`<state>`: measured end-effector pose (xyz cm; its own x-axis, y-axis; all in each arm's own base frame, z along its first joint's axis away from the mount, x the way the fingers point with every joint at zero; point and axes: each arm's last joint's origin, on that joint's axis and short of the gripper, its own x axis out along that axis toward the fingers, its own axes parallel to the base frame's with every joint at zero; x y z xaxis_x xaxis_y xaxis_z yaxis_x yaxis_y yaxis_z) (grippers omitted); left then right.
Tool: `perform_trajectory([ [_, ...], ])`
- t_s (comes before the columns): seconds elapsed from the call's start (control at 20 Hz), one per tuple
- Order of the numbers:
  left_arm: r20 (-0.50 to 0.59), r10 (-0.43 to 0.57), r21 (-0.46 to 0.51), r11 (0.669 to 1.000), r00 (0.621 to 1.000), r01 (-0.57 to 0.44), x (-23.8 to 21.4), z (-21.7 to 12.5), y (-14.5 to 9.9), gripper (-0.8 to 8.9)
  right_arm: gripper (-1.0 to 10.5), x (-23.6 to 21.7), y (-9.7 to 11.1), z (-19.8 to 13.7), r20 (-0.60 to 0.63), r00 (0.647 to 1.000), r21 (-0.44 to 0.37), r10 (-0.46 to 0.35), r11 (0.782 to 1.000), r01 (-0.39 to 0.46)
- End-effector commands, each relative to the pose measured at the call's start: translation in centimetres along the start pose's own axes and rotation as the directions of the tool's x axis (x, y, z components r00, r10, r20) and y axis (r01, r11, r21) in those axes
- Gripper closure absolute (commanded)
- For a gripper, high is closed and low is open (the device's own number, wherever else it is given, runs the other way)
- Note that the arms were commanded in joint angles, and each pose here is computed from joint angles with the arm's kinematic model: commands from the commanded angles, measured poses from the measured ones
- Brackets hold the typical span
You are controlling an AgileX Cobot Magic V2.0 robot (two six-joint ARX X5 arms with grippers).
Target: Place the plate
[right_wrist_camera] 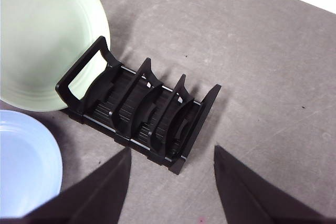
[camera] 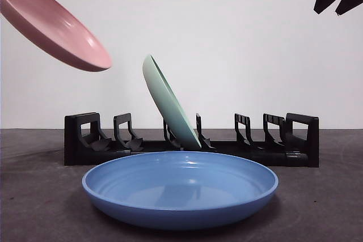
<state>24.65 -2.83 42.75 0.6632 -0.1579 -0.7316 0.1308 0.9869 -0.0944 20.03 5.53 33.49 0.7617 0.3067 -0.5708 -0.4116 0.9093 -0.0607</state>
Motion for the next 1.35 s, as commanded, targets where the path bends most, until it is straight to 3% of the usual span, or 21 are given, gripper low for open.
perform_trajectory([
  [0.05,0.034,-0.041,0.002,0.999,0.999,0.041,-1.0,-1.8,0.1,7.99,7.0,-0.1,0.0,0.5,0.014,1.000,0.013,0.001,1.000,-0.001],
  [0.4,0.059,-0.107,-0.051,0.993,0.993,0.110,-2.0,-7.8,0.2,7.99,7.0,-0.1,0.0,0.5,0.014,1.000,0.014,0.001,1.000,-0.001],
  [0.75,0.027,-0.268,-0.182,0.946,0.963,0.269,1.2,-12.9,0.2,7.99,7.0,-0.1,0.0,0.3,-0.005,1.000,0.016,0.004,1.000,-0.004],
  [0.9,0.013,-0.335,-0.229,0.916,0.942,0.329,2.7,-14.1,0.2,7.99,7.0,-0.1,0.0,0.3,-0.008,1.000,0.016,0.004,1.000,-0.004],
  [1.35,-0.025,-0.409,-0.280,0.879,0.912,0.386,6.2,-16.4,-1.1,7.99,7.0,-0.1,0.0,0.3,-0.007,1.000,0.016,0.004,1.000,-0.004],
])
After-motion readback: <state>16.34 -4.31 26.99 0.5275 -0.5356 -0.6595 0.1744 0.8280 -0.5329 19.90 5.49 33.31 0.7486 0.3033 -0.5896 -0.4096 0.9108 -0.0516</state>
